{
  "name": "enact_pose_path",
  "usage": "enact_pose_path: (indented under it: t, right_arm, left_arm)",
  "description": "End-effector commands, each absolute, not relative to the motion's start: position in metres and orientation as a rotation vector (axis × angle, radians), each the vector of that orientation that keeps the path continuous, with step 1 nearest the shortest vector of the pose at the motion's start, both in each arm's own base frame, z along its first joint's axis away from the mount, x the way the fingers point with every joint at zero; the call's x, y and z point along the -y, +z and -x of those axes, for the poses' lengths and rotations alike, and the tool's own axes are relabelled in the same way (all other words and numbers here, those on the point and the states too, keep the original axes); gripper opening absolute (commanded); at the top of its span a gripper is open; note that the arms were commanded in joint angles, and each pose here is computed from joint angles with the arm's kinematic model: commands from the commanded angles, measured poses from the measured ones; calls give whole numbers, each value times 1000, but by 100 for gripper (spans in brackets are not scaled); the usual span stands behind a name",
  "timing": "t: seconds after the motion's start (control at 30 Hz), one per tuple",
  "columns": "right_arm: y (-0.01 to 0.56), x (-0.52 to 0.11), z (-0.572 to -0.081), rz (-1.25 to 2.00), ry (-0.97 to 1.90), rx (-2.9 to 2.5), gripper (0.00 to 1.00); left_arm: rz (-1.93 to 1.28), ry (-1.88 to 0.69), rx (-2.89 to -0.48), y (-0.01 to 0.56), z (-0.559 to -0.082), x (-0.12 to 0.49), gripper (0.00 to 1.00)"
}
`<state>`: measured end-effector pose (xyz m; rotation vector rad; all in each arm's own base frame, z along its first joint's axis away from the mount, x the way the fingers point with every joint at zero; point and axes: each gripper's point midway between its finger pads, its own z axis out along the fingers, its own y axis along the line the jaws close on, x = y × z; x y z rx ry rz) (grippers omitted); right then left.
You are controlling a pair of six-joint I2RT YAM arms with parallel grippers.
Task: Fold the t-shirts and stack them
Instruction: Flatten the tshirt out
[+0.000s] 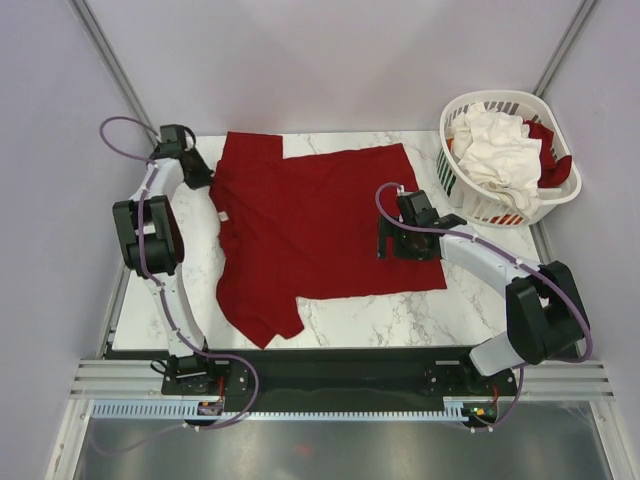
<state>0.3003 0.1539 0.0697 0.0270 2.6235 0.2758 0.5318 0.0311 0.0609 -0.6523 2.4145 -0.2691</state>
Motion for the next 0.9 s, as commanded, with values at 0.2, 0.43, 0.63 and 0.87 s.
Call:
enact_pose_path:
  t: [0.2,0.43,0.63,0.87]
  right_arm:
    - [66,-157,-305,-1,263,-2631,98]
    - [68,-162,-305,-19,300,-2619,98]
    - [60,-161,-299,-80,323,-2617,98]
    - [53,-161,-291,-132,269,-2599,98]
  left_arm:
    - [624,-93,-2386,102,-571,-98,41]
    - [786,-82,-2479,101,-504,-84,100]
    - [964,-76,-2384,131,-416,-68,100]
    - [958,-386,-2410,124,-318,18,91]
